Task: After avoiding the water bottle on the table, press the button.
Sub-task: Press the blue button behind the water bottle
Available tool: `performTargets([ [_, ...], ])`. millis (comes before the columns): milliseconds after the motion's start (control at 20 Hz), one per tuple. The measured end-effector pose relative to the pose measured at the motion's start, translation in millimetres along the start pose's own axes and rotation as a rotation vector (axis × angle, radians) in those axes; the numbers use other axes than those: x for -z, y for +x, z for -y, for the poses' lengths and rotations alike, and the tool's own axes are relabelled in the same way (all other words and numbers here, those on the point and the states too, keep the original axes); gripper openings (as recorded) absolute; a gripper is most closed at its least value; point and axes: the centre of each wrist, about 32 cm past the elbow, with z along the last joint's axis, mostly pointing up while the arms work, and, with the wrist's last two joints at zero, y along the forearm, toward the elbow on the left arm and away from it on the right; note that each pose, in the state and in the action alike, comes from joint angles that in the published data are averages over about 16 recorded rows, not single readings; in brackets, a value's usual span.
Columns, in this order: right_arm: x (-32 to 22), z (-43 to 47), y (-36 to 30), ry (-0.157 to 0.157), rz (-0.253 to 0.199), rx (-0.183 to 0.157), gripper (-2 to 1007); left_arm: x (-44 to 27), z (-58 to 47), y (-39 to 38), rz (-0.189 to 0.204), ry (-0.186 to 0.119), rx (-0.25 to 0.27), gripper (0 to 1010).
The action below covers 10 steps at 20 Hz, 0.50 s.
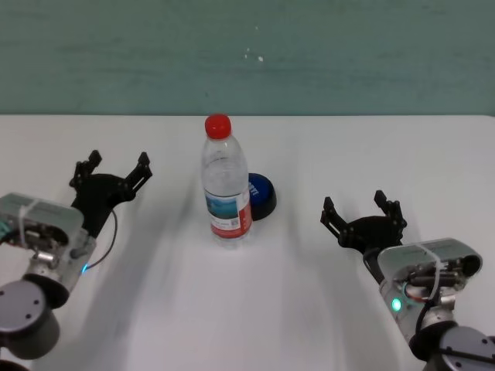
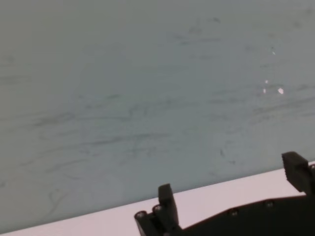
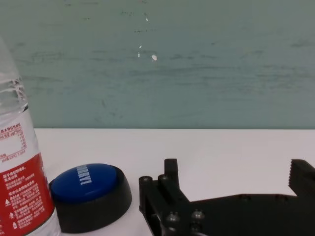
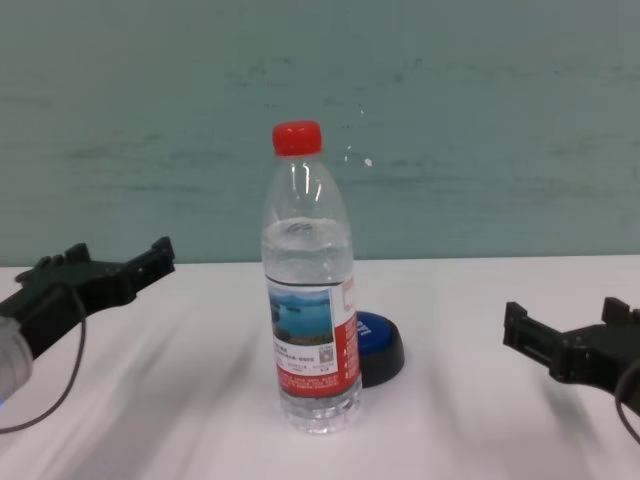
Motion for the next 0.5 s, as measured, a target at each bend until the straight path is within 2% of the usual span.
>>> performTargets([
  [500, 0.0, 0.0, 0.0, 0.0, 0.0, 0.0, 1004, -6.7, -36.0, 8.7, -0.027, -0.023, -0.027, 1010],
])
